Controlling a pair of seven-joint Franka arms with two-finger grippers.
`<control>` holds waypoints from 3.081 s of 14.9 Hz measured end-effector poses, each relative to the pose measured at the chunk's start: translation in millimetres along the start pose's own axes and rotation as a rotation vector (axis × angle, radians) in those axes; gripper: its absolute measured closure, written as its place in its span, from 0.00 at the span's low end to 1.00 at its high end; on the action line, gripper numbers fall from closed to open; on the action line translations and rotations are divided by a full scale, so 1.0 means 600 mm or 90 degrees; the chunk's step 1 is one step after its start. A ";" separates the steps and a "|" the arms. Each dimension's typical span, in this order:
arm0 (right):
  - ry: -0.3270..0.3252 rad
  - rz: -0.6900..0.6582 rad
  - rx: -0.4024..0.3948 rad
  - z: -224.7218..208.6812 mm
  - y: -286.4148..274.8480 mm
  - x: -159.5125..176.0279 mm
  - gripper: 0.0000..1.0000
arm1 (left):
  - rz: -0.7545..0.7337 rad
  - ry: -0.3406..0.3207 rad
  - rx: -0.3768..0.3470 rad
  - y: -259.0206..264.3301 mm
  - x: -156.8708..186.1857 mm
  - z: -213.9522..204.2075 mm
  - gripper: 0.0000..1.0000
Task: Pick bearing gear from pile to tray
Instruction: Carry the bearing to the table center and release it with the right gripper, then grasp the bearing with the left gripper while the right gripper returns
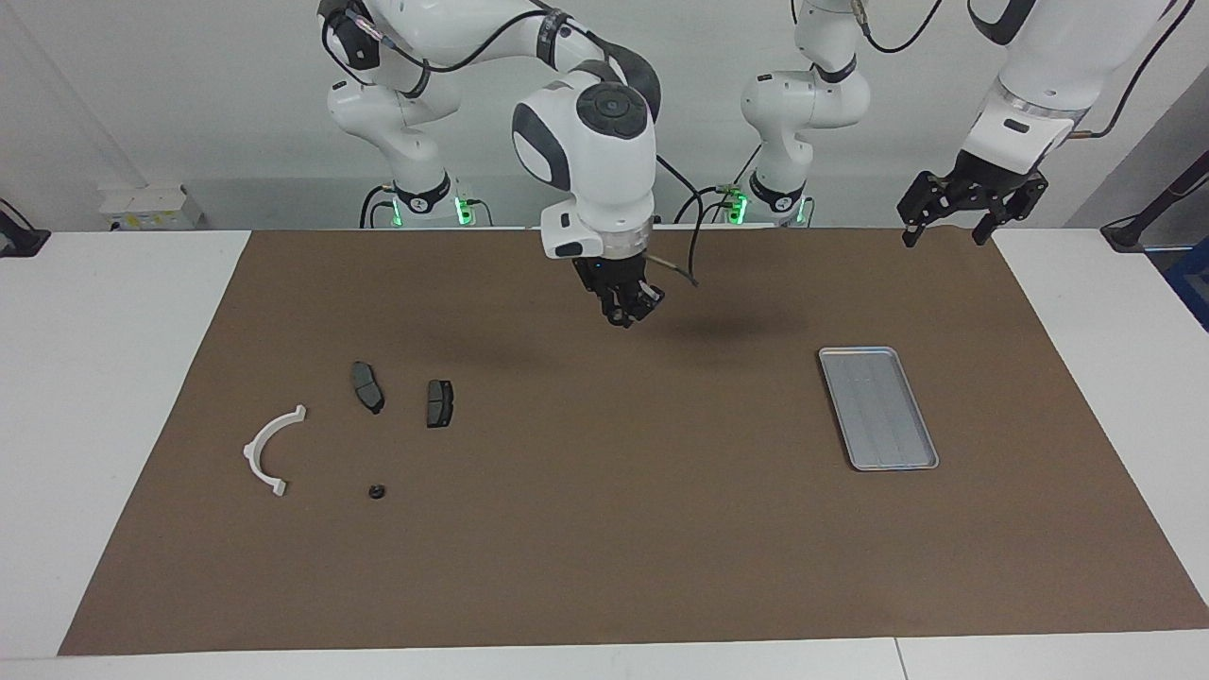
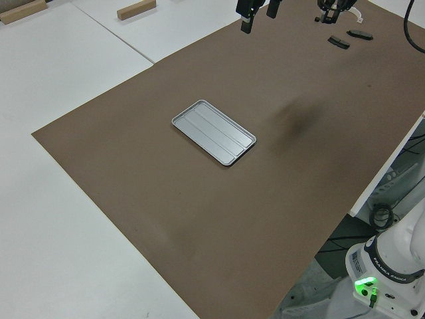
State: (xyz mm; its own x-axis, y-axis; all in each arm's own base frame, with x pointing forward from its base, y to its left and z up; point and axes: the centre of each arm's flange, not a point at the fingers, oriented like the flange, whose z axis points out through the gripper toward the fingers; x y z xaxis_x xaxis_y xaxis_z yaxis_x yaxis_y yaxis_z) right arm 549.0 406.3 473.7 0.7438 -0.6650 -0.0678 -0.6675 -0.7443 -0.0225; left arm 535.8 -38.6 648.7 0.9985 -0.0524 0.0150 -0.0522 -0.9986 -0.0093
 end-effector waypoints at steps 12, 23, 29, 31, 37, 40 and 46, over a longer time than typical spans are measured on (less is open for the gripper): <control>0.003 0.021 0.007 0.272 -0.051 -0.088 0.65 | 0.000 0.000 0.000 0.000 0.000 0.000 0.00; 0.003 0.025 0.026 0.315 -0.038 -0.077 0.65 | 0.008 0.002 0.000 0.012 0.000 -0.001 0.00; 0.012 0.052 0.006 0.259 -0.044 -0.027 0.18 | 0.012 0.009 0.000 0.018 0.000 0.027 0.00; 0.018 0.084 0.001 0.204 -0.041 0.030 0.00 | 0.023 0.021 -0.002 0.053 0.000 0.055 0.00; 0.042 -0.048 0.007 0.058 0.046 0.260 0.00 | 0.003 0.032 -0.013 0.266 0.009 0.191 0.00; 0.047 -0.177 0.000 0.037 0.108 0.368 0.00 | -0.008 0.031 -0.018 0.346 0.022 0.270 0.00; 0.030 -0.273 -0.021 0.074 0.259 0.553 0.00 | -0.040 0.050 0.008 0.440 0.003 0.384 0.00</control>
State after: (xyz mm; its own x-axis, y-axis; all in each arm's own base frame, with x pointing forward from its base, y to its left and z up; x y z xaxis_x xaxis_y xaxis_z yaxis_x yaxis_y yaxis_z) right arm 690.3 72.9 403.2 0.9551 -0.2961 -0.0129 -0.2962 -0.9551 -0.0071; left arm 527.6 -300.1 416.0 0.9955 0.0098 0.0939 0.0116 -0.9998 -0.0178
